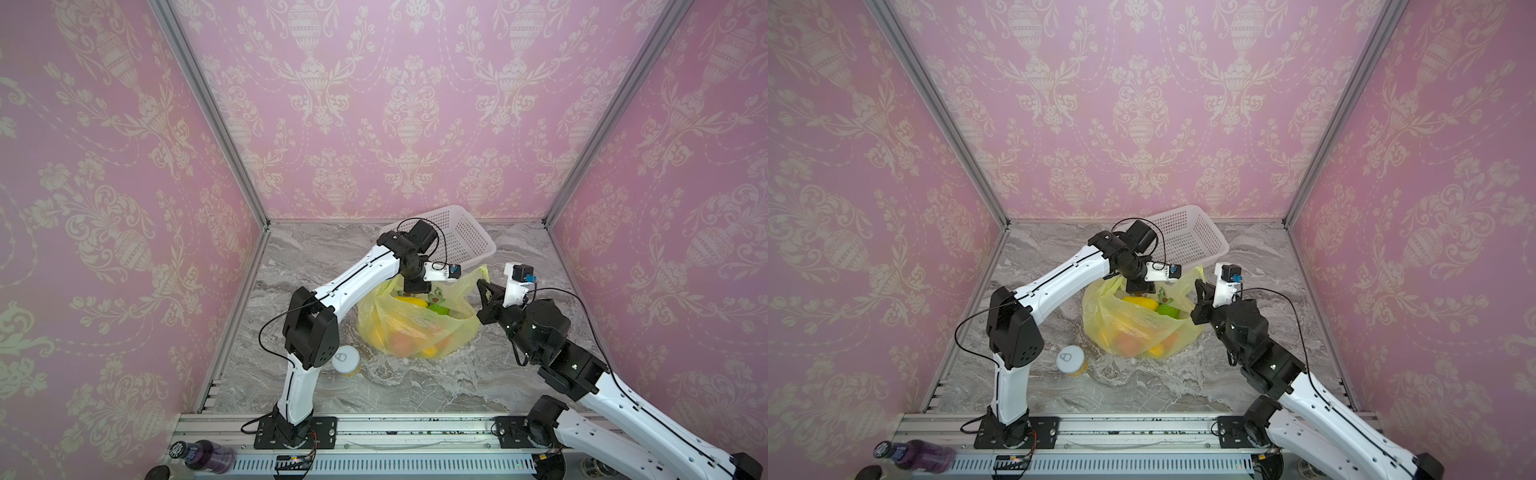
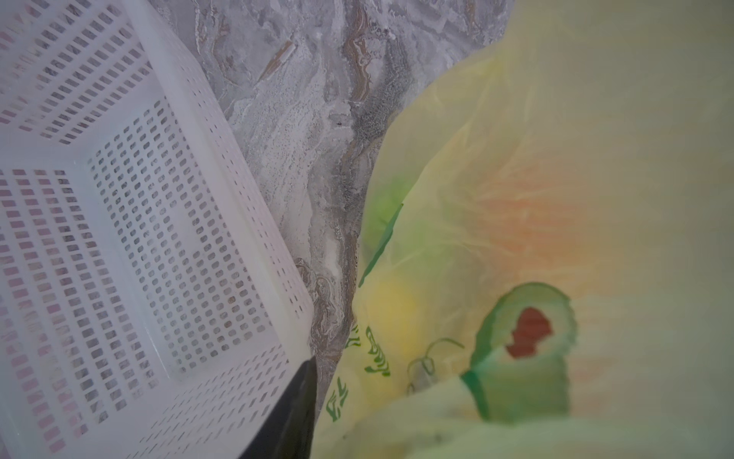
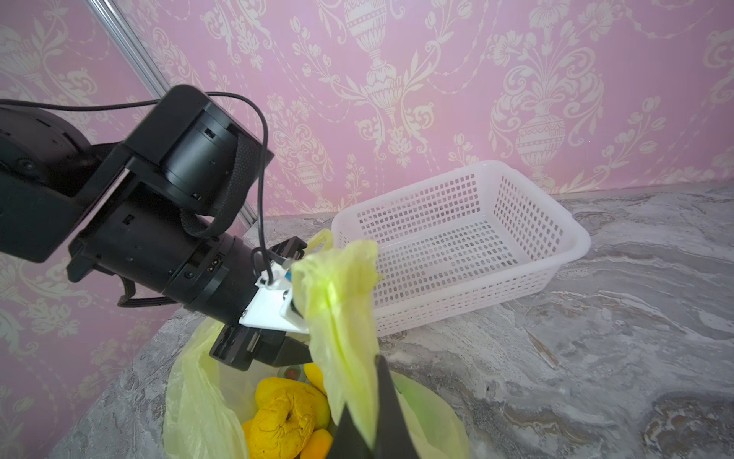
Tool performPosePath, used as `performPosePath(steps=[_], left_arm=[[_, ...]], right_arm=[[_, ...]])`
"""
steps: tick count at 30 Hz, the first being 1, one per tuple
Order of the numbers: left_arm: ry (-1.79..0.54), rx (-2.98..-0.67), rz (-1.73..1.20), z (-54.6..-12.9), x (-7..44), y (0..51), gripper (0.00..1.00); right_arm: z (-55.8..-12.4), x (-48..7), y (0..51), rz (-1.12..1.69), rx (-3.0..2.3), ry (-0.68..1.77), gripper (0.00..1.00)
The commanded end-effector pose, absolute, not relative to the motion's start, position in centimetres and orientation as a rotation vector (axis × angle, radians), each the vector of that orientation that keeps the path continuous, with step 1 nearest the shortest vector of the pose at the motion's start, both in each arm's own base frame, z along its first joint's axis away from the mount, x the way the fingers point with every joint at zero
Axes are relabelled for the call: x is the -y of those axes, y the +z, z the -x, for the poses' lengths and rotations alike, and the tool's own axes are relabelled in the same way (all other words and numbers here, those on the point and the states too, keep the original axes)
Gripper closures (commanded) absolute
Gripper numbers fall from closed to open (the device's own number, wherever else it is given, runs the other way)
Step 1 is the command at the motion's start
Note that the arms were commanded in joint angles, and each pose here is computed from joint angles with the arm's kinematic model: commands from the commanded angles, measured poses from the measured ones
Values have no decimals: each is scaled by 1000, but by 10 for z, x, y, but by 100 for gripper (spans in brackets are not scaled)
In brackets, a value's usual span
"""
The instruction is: Untie the knot of the plastic bag and take out the fruit
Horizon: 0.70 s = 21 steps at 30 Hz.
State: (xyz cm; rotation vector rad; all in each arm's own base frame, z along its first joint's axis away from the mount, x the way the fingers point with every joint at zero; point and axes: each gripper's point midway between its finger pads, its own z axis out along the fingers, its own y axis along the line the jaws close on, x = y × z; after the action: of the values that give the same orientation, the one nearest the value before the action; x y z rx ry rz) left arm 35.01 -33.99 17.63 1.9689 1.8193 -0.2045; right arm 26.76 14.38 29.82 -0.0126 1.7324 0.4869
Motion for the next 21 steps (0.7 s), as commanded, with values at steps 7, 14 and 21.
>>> performPosePath(steps=[7,14,21], left_arm=[[-134,-1858,-1909,-364,333,194,100],[-52,-1863,-1753,-393,320,228,100],[66,-1861,-1622,-418,297,274,100]], right_arm=[[-267,-147,300,7,-1722,531,100],[-272,-162,298,47,-1735,573,100],[-282,-184,310,86,-1717,636,100]])
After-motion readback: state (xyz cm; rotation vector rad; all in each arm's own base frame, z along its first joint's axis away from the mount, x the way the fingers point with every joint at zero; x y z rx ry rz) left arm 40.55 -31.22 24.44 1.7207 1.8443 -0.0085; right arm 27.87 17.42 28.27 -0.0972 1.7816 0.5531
